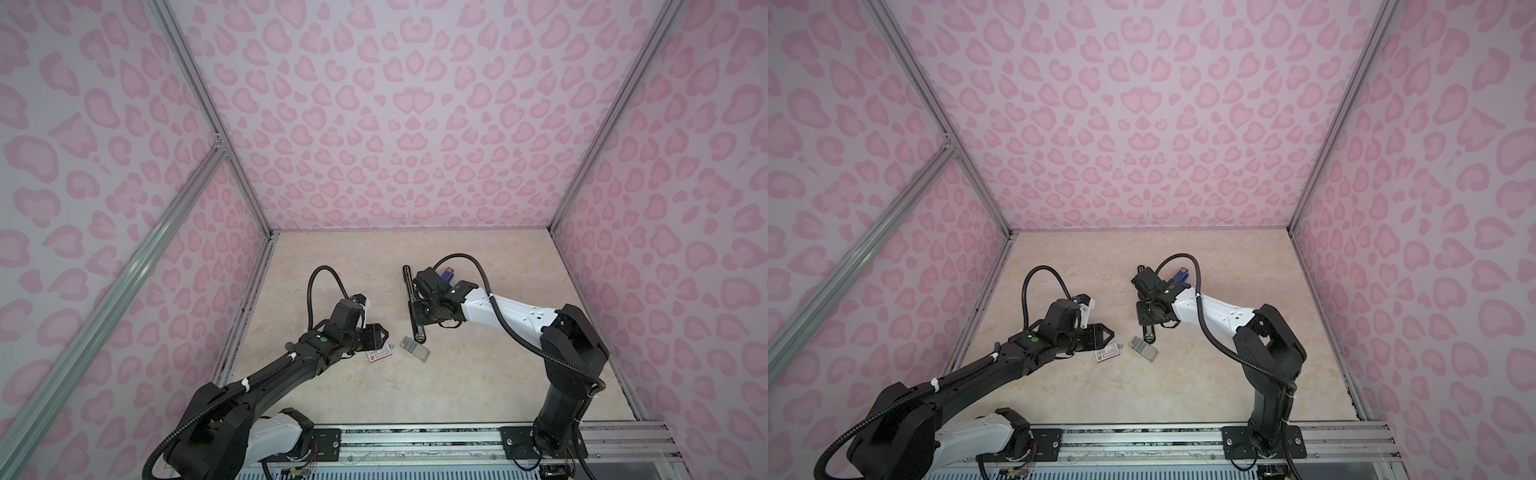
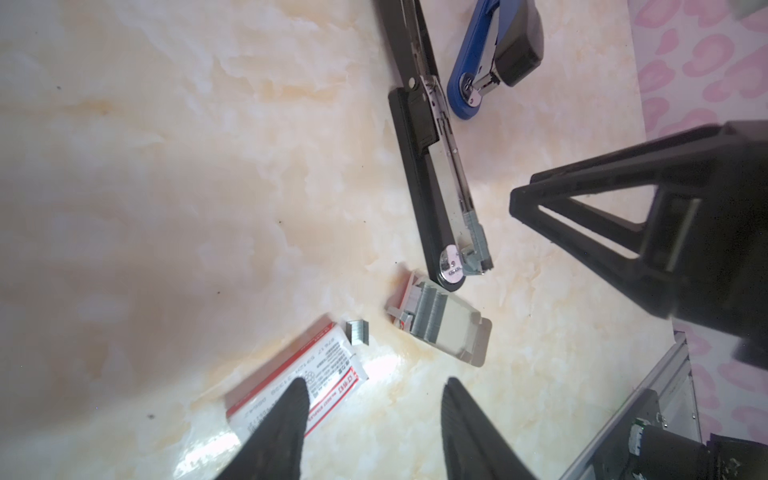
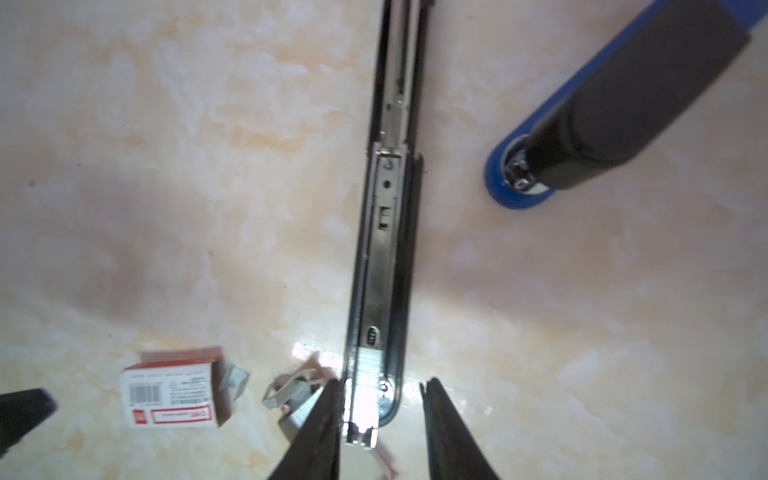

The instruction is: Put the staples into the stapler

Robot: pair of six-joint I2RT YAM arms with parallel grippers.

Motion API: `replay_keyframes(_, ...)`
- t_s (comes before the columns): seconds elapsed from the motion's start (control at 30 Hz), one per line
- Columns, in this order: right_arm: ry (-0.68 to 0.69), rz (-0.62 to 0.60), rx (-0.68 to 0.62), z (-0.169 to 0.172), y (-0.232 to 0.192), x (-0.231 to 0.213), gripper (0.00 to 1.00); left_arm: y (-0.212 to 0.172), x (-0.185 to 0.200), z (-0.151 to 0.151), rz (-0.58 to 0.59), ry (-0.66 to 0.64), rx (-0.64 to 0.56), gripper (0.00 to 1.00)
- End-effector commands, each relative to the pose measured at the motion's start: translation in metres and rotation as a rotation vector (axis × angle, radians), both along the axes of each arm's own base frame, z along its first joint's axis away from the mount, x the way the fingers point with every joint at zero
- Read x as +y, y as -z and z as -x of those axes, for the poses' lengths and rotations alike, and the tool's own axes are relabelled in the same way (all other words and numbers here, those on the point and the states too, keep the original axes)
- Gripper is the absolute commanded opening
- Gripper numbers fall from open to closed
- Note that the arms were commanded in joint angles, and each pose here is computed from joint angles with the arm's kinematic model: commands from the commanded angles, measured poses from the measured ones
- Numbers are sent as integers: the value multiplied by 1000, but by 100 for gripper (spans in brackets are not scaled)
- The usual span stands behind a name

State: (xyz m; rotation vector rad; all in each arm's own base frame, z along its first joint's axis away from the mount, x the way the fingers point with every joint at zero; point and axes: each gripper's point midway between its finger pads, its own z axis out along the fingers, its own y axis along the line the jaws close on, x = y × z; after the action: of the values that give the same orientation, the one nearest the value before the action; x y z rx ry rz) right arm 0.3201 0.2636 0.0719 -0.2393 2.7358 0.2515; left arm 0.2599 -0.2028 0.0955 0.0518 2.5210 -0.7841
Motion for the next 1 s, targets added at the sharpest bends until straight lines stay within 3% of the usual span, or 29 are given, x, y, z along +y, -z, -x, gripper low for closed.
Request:
replay_keyframes(0.0, 44, 52, -5, -5, 16, -25, 29, -5, -2, -4, -6, 11, -10, 55)
replay_keyframes(0.13, 46, 55, 17, -8, 37, -29, 25, -6, -7, -8, -1, 18, -4, 55)
replay_keyframes(0.43, -26, 0, 55, -17, 59, 13, 25, -12, -4, -13, -21, 0, -20, 55)
replay_keyframes(0.97, -250, -139, 48, -27, 55, 148, 26, -25, 46, -27, -127, -158, -77, 59)
